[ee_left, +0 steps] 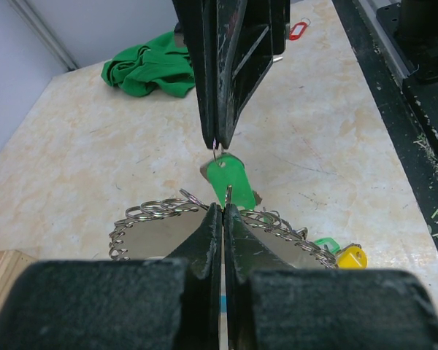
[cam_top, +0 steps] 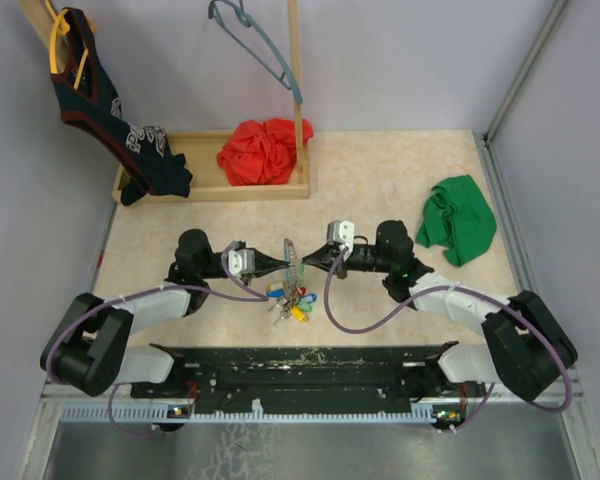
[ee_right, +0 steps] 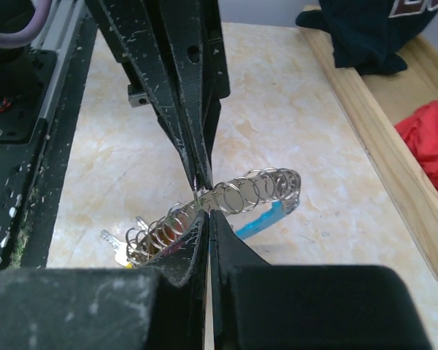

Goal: Put the keys on the keyring

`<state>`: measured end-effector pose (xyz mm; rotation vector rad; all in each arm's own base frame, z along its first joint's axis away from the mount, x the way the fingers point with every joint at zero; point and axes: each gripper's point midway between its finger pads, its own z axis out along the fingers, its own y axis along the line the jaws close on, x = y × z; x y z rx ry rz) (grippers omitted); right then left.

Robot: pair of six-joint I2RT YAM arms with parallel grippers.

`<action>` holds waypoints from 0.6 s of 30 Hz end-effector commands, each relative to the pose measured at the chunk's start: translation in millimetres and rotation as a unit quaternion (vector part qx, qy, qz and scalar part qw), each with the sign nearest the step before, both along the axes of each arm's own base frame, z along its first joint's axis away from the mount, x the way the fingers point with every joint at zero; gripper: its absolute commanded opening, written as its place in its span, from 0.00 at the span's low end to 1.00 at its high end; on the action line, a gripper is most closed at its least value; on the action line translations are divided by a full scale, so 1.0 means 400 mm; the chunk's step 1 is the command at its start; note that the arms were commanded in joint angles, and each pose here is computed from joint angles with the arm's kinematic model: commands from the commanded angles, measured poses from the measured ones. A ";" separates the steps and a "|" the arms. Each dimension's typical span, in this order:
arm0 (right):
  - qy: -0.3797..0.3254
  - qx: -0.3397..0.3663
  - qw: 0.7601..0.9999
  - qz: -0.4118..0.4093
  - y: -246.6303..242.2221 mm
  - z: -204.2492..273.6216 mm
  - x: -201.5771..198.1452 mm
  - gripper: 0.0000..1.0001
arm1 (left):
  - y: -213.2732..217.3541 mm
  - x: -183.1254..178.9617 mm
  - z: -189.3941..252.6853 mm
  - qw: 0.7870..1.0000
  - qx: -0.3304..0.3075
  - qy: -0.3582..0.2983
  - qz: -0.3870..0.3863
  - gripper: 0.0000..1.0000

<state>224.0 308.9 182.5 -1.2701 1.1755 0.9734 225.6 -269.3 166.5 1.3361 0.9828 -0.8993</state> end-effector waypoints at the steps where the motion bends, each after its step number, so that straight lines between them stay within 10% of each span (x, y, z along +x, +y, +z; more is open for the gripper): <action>1: 0.032 -0.017 0.996 -0.079 -0.041 0.004 0.013 0.00 | 0.006 0.014 0.016 1.000 -0.006 -0.024 0.016 0.00; 18: 0.282 -0.132 0.864 -0.396 -0.253 -0.196 -0.073 0.00 | 0.023 0.039 0.019 0.998 -0.010 -0.023 0.066 0.00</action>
